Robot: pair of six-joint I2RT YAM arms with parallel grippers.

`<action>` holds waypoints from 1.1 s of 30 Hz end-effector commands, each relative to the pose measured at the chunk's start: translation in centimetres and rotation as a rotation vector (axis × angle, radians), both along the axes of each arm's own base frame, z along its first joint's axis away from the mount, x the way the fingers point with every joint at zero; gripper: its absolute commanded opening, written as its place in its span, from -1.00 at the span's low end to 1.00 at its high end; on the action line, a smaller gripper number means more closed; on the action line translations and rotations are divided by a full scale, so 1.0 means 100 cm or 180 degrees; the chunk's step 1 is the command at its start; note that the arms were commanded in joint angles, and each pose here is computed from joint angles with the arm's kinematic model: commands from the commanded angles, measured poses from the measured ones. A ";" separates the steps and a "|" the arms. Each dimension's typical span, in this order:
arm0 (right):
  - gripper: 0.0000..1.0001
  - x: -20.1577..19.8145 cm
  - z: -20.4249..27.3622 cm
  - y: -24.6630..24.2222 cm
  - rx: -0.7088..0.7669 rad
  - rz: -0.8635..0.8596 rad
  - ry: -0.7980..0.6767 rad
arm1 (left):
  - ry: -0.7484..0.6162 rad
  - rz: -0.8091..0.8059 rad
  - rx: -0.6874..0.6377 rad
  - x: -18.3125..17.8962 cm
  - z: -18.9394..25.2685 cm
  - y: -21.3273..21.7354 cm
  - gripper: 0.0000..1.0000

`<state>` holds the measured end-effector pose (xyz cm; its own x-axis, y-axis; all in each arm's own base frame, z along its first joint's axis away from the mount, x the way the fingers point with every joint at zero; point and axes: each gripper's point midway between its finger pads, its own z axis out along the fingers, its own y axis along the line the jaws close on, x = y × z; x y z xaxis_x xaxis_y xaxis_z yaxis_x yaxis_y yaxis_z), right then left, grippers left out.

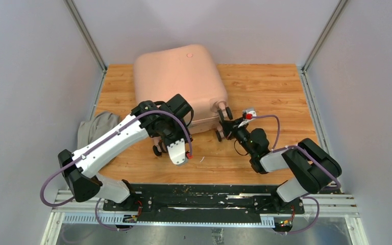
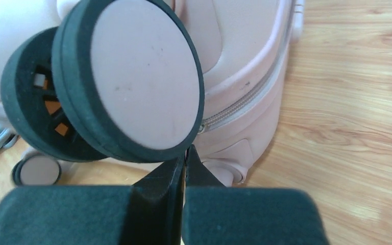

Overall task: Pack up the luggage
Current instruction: Zip the luggage at the center of the board.

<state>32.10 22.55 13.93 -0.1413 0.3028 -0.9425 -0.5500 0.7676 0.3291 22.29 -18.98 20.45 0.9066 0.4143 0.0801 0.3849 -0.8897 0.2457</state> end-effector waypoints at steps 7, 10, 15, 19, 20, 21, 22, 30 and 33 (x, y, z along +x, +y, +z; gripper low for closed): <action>-1.00 -0.054 0.014 0.044 -0.0082 0.0748 -0.0241 | -0.0827 0.0014 -0.0709 0.047 0.065 -0.048 -1.00; -0.88 -0.039 0.005 0.021 0.0027 0.0499 -0.0001 | -0.0965 0.0086 -0.0380 0.046 0.051 -0.020 -1.00; 0.10 -0.038 -0.006 0.015 0.0020 0.0420 0.0194 | -0.0981 0.0476 0.0032 0.045 0.035 0.042 0.05; 0.21 -0.045 -0.019 0.001 0.0059 0.0268 0.0366 | -0.1013 0.0766 0.0269 0.052 0.038 0.104 0.13; 0.21 -0.047 -0.019 0.001 0.0067 0.0282 0.0389 | -0.1009 0.0822 0.0307 0.052 0.042 0.117 0.13; 0.22 -0.049 -0.020 0.002 0.0063 0.0316 0.0422 | -0.0982 0.0817 0.0380 0.049 0.050 0.128 0.14; 0.22 -0.050 -0.020 0.004 0.0064 0.0350 0.0453 | -0.0970 0.0850 0.0414 0.048 0.057 0.138 0.14; 0.27 -0.054 -0.018 0.016 0.0146 0.0566 0.0480 | -0.0844 0.0921 0.0777 0.032 0.075 0.183 0.21; 0.30 -0.057 -0.017 0.018 0.0159 0.0609 0.0487 | -0.0727 0.0826 0.0882 0.021 0.058 0.195 0.29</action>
<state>26.46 23.98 11.29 -0.3445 0.2765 -0.8971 -0.6070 0.6634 0.4376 27.29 -2.52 28.49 0.6076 0.7008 0.3738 0.6089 -0.7132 0.3474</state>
